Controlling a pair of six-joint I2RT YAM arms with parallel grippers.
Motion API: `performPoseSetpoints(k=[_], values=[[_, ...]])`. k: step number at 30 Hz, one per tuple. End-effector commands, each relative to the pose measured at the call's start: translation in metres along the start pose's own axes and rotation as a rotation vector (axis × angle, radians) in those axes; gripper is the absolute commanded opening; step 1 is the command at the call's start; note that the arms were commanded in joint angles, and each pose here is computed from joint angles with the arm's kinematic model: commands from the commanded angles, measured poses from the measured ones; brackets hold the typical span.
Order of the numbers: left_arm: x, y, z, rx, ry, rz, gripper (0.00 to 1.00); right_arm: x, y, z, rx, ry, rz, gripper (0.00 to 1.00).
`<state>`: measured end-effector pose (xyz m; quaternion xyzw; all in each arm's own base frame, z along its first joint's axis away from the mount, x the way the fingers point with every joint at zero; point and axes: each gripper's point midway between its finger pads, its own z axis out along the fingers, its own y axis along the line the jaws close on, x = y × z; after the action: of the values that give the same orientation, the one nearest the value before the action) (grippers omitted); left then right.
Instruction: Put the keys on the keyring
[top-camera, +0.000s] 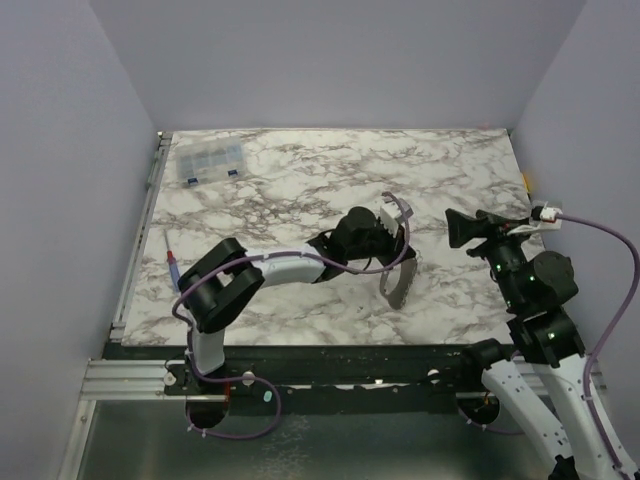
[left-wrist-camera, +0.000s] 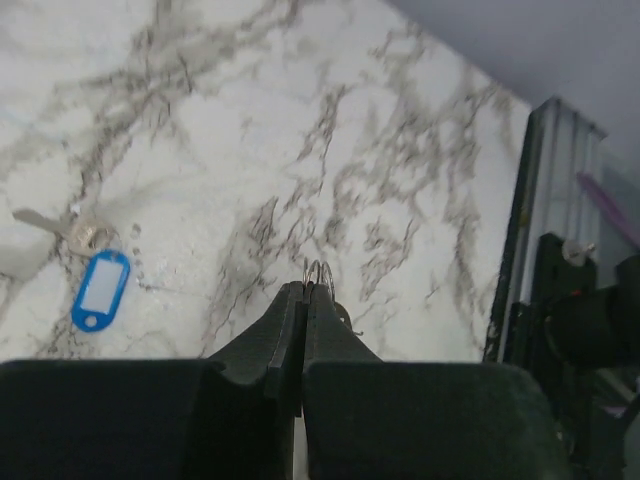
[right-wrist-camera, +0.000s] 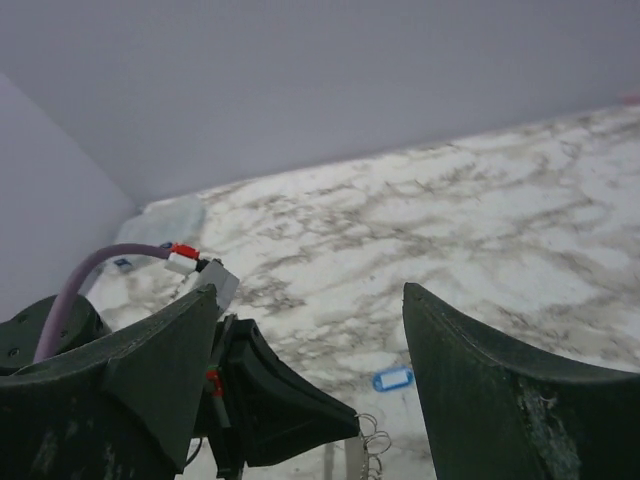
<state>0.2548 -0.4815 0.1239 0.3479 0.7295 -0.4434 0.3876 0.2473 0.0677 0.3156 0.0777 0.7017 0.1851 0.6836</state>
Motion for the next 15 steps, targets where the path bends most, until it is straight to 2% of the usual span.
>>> performPoseSetpoints(k=[1, 9, 13, 15], values=[[-0.089, -0.042, -0.042, 0.146, -0.297, 0.045, 0.00, -0.030, 0.053, -0.010, -0.296, -0.116, -0.049, 0.79], [-0.167, -0.079, -0.140, 0.267, -0.643, 0.062, 0.00, -0.047, 0.121, -0.034, -0.696, -0.153, -0.168, 0.79], [-0.187, -0.093, -0.188, 0.311, -0.796, 0.090, 0.00, -0.056, 0.135, -0.032, -0.761, -0.155, -0.189, 0.76], [-0.191, -0.097, -0.206, 0.313, -0.849, 0.108, 0.00, -0.057, 0.142, -0.029, -0.794, -0.139, -0.195, 0.72]])
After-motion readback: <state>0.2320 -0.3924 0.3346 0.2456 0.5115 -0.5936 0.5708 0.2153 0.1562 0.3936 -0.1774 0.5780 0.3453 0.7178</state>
